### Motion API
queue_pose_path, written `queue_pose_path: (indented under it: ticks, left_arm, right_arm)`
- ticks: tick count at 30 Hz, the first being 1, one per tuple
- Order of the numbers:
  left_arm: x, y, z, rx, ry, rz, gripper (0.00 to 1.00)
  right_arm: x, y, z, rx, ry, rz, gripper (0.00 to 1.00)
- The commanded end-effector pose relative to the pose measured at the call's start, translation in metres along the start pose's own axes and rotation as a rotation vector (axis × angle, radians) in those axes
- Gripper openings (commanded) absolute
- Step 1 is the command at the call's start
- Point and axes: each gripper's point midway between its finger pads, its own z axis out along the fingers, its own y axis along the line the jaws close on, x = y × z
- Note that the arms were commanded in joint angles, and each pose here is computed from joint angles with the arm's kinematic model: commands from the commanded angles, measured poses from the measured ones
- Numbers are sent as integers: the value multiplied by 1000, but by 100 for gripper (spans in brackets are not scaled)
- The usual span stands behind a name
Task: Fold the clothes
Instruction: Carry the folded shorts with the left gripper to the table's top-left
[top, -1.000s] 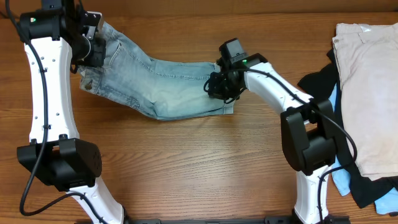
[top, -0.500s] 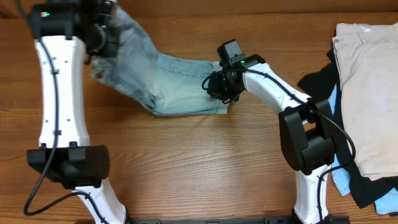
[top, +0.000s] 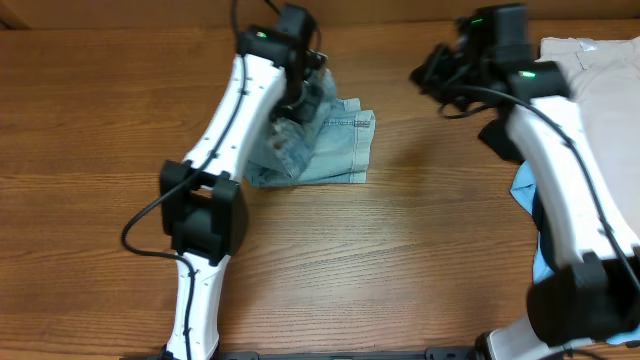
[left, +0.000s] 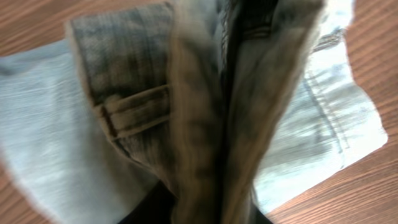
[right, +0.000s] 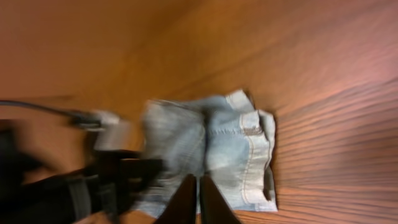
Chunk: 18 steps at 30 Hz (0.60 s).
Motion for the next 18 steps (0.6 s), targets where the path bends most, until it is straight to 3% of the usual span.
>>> queue_pose_path:
  ticks: [1, 7, 10, 12, 15, 18]
  left_arm:
    - [-6, -34, 4, 22, -16, 40, 100]
    - [-17, -27, -46, 20, -72, -22, 100]
    - [-17, -29, -83, 15, -103, 67, 100]
    - [-5, -30, -76, 16, -48, 144, 100]
    - [20, -49, -32, 155, 64, 335, 98]
    - [43, -52, 7, 183, 144, 471, 99]
  right_arm:
    - [-2, -14, -6, 34, 7, -11, 16]
    - [-1, -25, -6, 94, 4, -21, 35]
    - [-1, -27, -7, 104, 1, -29, 43]
    - [1, -29, -7, 110, 10, -39, 45]
    - [5, -33, -7, 129, 26, -41, 48]
    - [8, -36, -8, 144, 37, -38, 48]
